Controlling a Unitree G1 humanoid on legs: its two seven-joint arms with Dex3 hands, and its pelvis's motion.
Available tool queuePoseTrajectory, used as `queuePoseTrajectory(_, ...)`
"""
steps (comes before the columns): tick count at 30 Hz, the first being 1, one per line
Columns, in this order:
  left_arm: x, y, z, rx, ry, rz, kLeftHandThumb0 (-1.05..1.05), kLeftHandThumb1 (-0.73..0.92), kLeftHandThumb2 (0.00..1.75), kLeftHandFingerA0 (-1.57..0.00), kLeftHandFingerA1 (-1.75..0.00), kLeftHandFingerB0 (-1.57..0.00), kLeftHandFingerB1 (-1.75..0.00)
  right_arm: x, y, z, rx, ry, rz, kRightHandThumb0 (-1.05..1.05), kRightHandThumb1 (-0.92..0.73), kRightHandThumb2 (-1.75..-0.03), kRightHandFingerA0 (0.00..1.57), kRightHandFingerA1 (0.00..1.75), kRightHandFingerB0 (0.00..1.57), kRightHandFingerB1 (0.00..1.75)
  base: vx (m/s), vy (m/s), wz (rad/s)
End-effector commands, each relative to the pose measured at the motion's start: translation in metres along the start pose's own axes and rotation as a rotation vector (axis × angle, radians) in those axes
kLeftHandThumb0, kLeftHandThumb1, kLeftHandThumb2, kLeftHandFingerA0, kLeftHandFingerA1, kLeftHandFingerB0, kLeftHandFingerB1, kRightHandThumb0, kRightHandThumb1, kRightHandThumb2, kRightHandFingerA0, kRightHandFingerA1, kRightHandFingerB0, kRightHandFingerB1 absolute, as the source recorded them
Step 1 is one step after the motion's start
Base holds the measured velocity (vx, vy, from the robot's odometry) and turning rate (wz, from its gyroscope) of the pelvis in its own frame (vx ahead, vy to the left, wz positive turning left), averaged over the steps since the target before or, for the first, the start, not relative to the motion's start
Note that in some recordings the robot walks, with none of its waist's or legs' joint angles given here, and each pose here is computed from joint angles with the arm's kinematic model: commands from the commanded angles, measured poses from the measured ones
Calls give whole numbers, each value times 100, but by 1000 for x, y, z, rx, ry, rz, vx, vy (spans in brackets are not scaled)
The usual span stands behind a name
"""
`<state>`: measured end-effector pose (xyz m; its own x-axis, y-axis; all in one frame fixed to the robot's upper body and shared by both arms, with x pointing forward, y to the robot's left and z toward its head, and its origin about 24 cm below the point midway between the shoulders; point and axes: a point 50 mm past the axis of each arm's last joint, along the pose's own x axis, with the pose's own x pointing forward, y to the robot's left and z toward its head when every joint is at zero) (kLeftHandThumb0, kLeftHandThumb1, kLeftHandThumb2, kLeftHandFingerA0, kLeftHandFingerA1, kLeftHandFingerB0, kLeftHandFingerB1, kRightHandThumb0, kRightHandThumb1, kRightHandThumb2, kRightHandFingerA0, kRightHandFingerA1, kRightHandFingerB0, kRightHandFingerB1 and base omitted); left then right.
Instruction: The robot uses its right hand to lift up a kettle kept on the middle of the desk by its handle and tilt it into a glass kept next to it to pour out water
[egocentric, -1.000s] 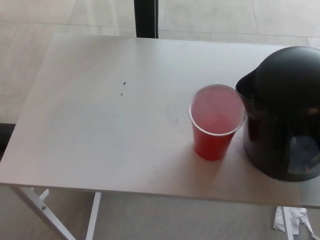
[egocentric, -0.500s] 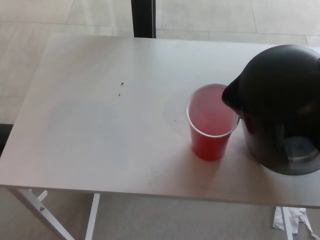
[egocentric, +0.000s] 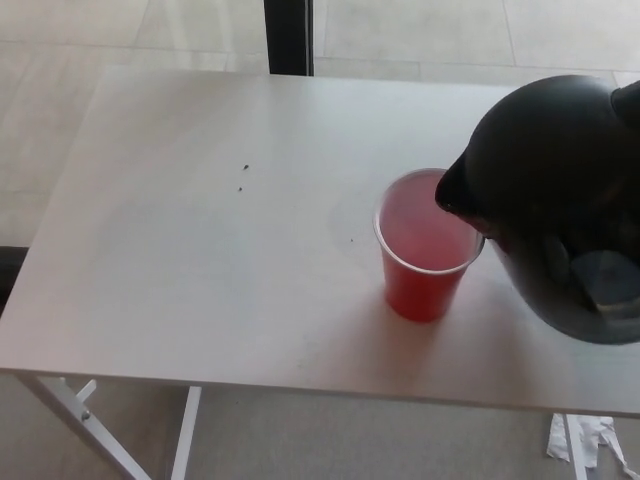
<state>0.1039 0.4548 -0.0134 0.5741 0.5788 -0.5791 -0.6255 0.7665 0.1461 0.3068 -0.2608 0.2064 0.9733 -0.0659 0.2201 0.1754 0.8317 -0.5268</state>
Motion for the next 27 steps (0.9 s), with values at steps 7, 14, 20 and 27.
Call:
queuePoseTrajectory(7,0,6,16,16,-26,18,-105,38,124,-129,-112,-92,-156,11,-3,47,-167,-82,69,-14,-38,-126,96,173,89,145,0,0,0)
queuePoseTrajectory(14,1,5,20,3,-32,22,-105,37,124,-132,-106,-92,-157,11,10,67,-259,-158,155,-18,-52,-108,96,171,86,150,0,0,0)
queuePoseTrajectory(20,2,3,25,21,-51,9,-105,39,123,-126,-113,-91,-157,7,22,76,-382,-183,190,-18,-44,-117,123,136,101,118,0,0,0)
queuePoseTrajectory(27,3,2,31,-4,-58,2,-105,35,122,-133,-107,-95,-154,4,34,74,-443,-241,227,-13,-39,-124,90,175,78,159,0,0,0)
